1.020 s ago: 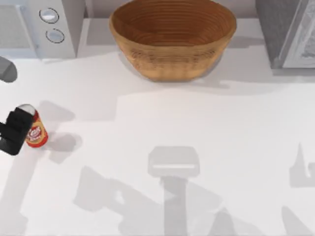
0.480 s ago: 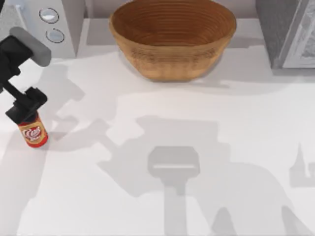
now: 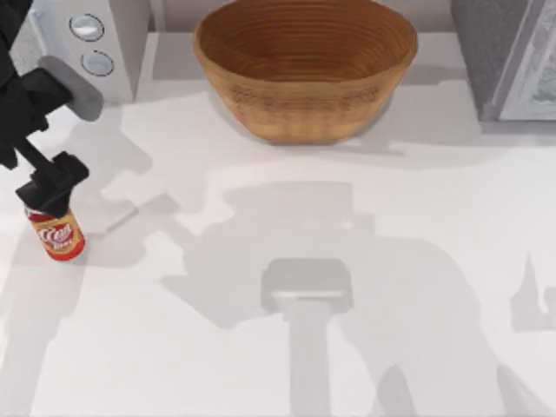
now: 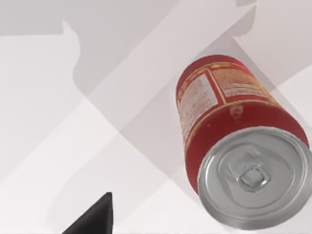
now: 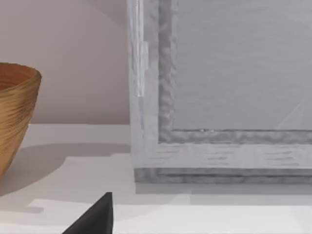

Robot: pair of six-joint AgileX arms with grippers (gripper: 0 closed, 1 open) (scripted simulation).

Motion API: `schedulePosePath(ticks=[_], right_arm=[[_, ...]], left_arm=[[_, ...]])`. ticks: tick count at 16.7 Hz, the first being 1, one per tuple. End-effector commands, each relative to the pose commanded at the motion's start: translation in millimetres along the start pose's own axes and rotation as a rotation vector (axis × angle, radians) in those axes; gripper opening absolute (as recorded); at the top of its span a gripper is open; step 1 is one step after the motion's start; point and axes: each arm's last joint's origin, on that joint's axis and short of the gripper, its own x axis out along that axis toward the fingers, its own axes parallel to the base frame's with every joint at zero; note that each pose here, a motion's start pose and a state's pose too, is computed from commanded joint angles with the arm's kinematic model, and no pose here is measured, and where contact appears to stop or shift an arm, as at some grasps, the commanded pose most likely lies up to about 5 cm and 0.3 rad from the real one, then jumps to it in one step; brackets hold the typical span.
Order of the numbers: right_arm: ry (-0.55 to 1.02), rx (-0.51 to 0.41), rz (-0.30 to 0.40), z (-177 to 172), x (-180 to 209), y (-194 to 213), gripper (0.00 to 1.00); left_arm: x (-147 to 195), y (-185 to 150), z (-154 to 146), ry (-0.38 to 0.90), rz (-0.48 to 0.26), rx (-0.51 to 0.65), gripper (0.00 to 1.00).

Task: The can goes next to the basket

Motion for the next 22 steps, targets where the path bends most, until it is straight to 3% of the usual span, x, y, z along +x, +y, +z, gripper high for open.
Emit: schedulePosePath(ticks=[4,11,15,22], right_arm=[[0.000,0.000,0.000,0.0,0.0,0.0,1.00],[0.000,0.000,0.000,0.0,0.0,0.0,1.00],[0.000,0.000,0.000,0.0,0.0,0.0,1.00],[0.000,0.000,0.000,0.0,0.0,0.0,1.00]], left_arm=[[5.5,0.3,-0.5,0.001,-0.001,-0.001,1.00],[58.4,0.2,0.2,-0.001,0.001,0.000,1.00],[60.0,0.0,0.0,0.000,0.000,0.000,1.00],[60.0,0.0,0.0,0.000,0.000,0.000,0.47]])
